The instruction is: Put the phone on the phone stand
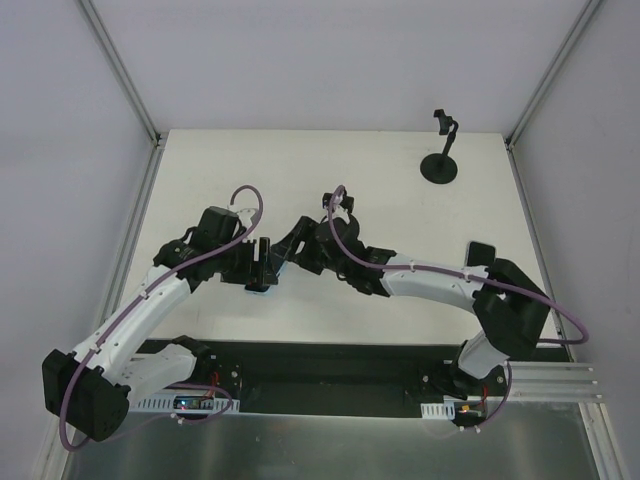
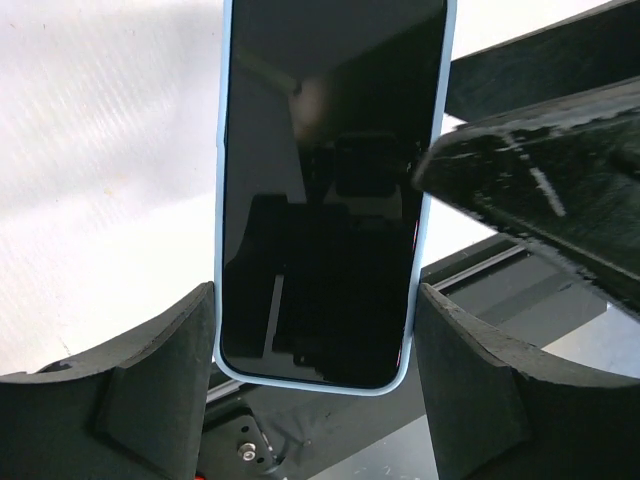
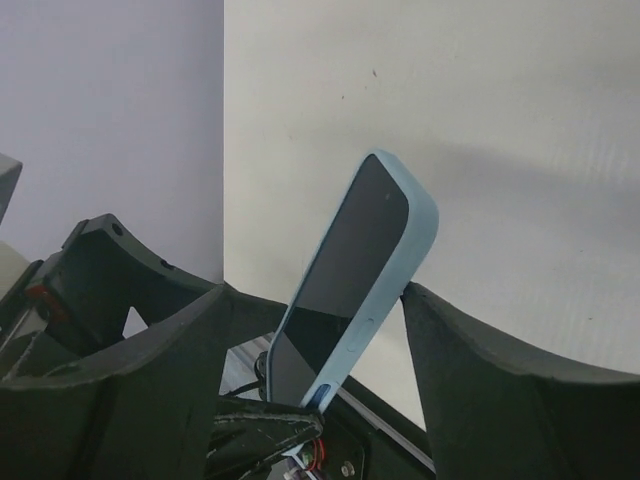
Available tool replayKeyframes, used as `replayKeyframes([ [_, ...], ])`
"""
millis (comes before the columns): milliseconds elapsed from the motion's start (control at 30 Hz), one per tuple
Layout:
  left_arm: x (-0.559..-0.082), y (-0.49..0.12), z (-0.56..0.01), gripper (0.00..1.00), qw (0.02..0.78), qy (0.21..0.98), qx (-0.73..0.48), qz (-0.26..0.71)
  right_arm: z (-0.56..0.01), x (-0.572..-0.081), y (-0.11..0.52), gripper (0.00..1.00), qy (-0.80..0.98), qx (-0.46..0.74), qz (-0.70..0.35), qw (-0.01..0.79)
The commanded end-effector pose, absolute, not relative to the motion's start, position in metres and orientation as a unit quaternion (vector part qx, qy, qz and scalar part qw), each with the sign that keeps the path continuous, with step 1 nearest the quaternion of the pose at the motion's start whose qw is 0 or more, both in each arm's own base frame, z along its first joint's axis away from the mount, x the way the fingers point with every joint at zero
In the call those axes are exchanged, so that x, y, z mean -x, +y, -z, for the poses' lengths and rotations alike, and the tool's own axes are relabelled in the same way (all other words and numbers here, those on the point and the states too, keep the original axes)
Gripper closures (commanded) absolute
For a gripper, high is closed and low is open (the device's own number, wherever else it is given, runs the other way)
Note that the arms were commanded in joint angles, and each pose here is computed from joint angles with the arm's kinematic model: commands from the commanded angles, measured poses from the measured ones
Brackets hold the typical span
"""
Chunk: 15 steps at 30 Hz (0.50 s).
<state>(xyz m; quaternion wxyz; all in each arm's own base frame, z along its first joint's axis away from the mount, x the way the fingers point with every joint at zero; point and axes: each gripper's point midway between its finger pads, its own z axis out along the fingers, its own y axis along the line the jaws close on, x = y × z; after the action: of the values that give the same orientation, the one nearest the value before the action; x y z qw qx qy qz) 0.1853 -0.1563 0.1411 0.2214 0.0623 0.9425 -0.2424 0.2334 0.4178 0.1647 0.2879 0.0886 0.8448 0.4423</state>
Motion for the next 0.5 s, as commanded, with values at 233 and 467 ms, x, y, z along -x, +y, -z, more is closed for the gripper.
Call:
replayKeyframes([
  [233, -0.182, -0.168, -0.146, 1.0, 0.233, 0.931, -0.074, 0.27, -0.171, -0.227, 0.462, 0.63, 0.817, -0.105, -0.51, 0.248],
  [467, -0.166, -0.184, -0.165, 0.9, 0.222, 0.912, -0.091, 0.333, -0.184, -0.217, 0.443, 0.99, 0.812, -0.016, -0.496, 0.307],
])
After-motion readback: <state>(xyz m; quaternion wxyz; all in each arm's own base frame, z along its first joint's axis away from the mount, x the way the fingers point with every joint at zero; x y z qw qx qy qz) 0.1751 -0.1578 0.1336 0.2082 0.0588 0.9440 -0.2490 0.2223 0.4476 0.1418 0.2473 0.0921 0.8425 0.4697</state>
